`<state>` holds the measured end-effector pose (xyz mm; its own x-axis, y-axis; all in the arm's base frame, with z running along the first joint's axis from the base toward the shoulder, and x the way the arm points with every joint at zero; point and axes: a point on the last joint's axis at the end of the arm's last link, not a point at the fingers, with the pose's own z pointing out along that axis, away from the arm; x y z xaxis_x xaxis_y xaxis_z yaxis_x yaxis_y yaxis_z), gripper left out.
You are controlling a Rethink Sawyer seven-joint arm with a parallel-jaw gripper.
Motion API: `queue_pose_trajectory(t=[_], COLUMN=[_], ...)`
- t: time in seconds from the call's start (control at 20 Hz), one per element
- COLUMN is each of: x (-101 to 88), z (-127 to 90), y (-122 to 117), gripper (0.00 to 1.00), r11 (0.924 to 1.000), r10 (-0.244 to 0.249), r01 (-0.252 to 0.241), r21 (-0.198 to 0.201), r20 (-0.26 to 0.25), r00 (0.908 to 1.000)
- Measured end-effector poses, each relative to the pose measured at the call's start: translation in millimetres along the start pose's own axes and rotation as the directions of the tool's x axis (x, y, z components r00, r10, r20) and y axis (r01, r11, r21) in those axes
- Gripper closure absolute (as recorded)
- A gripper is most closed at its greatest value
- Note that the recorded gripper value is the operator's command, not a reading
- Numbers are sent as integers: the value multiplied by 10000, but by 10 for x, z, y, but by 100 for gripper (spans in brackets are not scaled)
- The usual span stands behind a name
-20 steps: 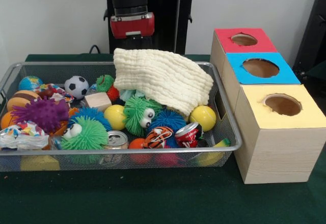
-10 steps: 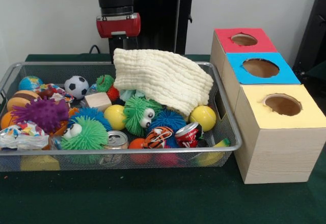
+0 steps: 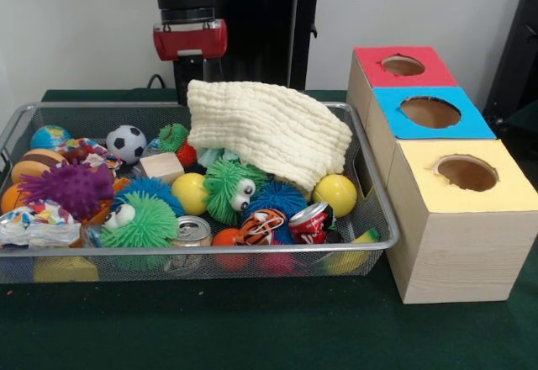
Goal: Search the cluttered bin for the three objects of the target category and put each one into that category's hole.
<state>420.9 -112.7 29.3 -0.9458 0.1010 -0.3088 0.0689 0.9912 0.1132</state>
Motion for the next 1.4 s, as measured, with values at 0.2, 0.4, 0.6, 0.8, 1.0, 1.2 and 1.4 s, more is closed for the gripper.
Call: queue_pose_trajectory(t=[0.2, 0.4, 0.6, 0.8, 1.0, 1.2, 1.4], x=[-87, -106, -132, -184, -181, -203, -254], z=[-38, -47, -45, -20, 36, 117, 183], y=[-58, -111, -142, -188, -234, -304, -381], gripper=[0, 0, 0, 0, 0, 0, 0], r11=[10000, 9999, 9997, 9998, 9999, 10000, 9999], r10=[48, 161, 229, 212, 109, -35, -36], r01=[-48, -161, -229, -211, -108, 38, 44], r21=[21, 13, -14, -54, -77, -92, -155], r20=[54, 11, 55, 204, 240, 341, 520], r00=[10000, 9999, 9997, 9996, 9997, 9994, 9986])
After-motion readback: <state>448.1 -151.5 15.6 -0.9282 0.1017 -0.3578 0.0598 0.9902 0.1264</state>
